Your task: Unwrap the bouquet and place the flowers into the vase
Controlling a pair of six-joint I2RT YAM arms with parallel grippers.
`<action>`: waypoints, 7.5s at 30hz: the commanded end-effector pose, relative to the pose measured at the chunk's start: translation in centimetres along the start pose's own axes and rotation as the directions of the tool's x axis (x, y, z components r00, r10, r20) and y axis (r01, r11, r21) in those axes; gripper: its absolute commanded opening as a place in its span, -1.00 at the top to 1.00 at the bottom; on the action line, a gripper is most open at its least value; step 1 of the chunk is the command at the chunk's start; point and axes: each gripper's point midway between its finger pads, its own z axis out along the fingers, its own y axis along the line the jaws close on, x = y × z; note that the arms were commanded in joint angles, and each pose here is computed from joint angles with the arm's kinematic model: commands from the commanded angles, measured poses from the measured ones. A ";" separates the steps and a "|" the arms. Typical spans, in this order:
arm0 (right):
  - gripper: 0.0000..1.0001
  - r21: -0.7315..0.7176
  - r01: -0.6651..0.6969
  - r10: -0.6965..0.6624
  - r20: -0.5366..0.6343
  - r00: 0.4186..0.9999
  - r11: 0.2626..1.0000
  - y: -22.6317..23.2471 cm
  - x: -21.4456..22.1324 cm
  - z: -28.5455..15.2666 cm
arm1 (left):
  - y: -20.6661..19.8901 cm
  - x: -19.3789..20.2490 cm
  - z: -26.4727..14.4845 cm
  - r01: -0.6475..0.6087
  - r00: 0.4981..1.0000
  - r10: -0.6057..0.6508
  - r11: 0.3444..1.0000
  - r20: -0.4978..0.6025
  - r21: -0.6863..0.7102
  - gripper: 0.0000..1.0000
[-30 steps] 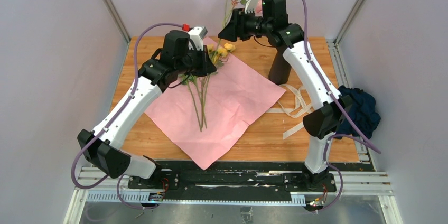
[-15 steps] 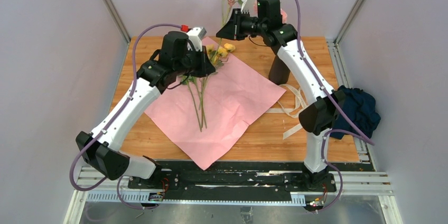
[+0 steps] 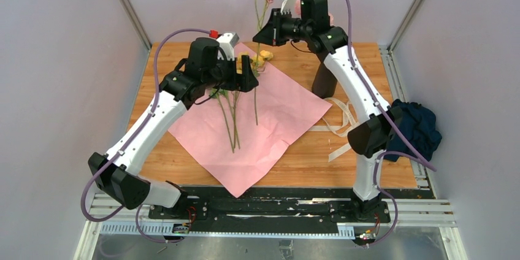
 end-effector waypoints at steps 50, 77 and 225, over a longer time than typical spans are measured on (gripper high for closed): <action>1.00 0.541 0.373 -0.571 0.259 0.779 0.754 -13.9 -14.1 -23.1 | 0.0 1.3 3.3 -0.039 0.996 0.043 0.998 -0.076 0.054 -0.62; -0.60 0.523 0.222 -0.350 0.158 0.923 0.823 -21.3 -1.2 -19.7 | 0.7 1.8 3.8 -0.005 0.995 0.007 1.000 -0.100 0.015 -0.65; -0.51 0.097 0.191 -0.203 0.143 0.969 0.977 -2.1 1.8 -1.5 | -3.0 -2.2 4.3 -0.123 0.992 0.125 0.985 -0.009 0.117 1.00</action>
